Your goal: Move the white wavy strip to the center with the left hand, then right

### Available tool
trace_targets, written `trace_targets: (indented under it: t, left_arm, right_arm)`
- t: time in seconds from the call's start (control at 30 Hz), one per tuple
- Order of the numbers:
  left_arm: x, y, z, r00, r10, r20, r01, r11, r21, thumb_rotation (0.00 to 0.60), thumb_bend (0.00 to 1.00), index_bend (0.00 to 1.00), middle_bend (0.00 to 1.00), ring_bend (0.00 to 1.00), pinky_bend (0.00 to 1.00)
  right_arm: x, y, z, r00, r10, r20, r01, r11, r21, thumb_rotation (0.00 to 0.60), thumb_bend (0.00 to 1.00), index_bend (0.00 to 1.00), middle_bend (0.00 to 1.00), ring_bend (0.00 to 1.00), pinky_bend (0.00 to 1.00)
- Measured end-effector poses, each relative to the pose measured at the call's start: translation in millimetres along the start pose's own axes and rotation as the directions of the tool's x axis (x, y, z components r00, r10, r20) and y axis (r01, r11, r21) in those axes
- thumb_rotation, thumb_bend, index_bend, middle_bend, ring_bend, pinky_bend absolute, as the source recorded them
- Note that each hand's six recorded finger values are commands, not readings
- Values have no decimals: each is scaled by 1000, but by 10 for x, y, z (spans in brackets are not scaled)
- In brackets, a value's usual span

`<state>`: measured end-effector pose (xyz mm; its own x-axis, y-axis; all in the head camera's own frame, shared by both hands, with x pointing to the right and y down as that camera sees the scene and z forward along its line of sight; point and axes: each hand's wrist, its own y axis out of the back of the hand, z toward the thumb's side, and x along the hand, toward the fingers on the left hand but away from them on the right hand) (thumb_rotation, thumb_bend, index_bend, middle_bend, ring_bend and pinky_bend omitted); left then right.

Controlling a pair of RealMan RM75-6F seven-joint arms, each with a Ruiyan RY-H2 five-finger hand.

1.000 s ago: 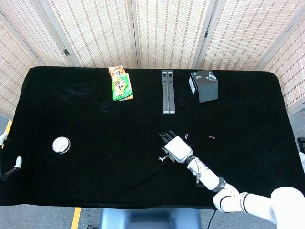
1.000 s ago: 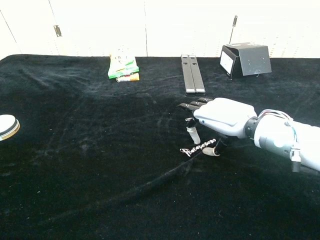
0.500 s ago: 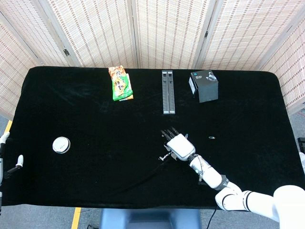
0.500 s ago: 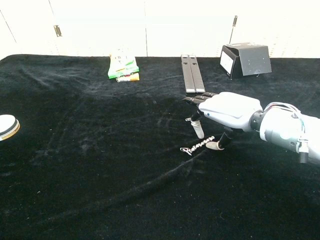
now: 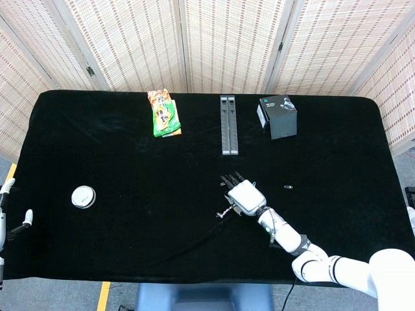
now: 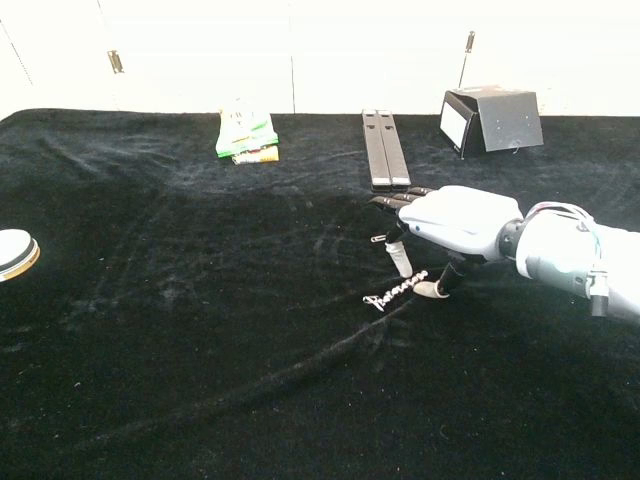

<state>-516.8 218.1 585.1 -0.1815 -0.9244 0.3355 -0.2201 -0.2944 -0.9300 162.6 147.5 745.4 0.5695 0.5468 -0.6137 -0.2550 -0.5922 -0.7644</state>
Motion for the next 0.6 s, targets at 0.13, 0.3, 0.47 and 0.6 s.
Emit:
trace_targets:
  t: [0.13,0.3,0.47,0.6]
  left_arm:
    - [3,-6,2,1000,-3,0,3,1000,3,600,462,0,281,132,144]
    - [7,-22,-5,1000,-9,-6,9,1000,6,600,462,0,281,132,144]
    - [10,-17,-28,1000,-7,-17,8,1000,9,600,462,0,281,132,144]
    - [5,4,-50,1000,0,-27,0,1000,9,600,462,0,281,132,144]
  right_arm:
    - [1,-3,-9,1000,2,3,-2,1000,3,600,354,584,0,0,0]
    - [-3,-23,-39,1000,14,14,-15,1000,12,600,402,634,1,0,0]
    - [-15,-54,-69,999,30,27,-31,999,31,600,420,692,29,0,0]
    - [-21,-49,-69,999,35,32,-36,999,24,600,457,765,62,0,0]
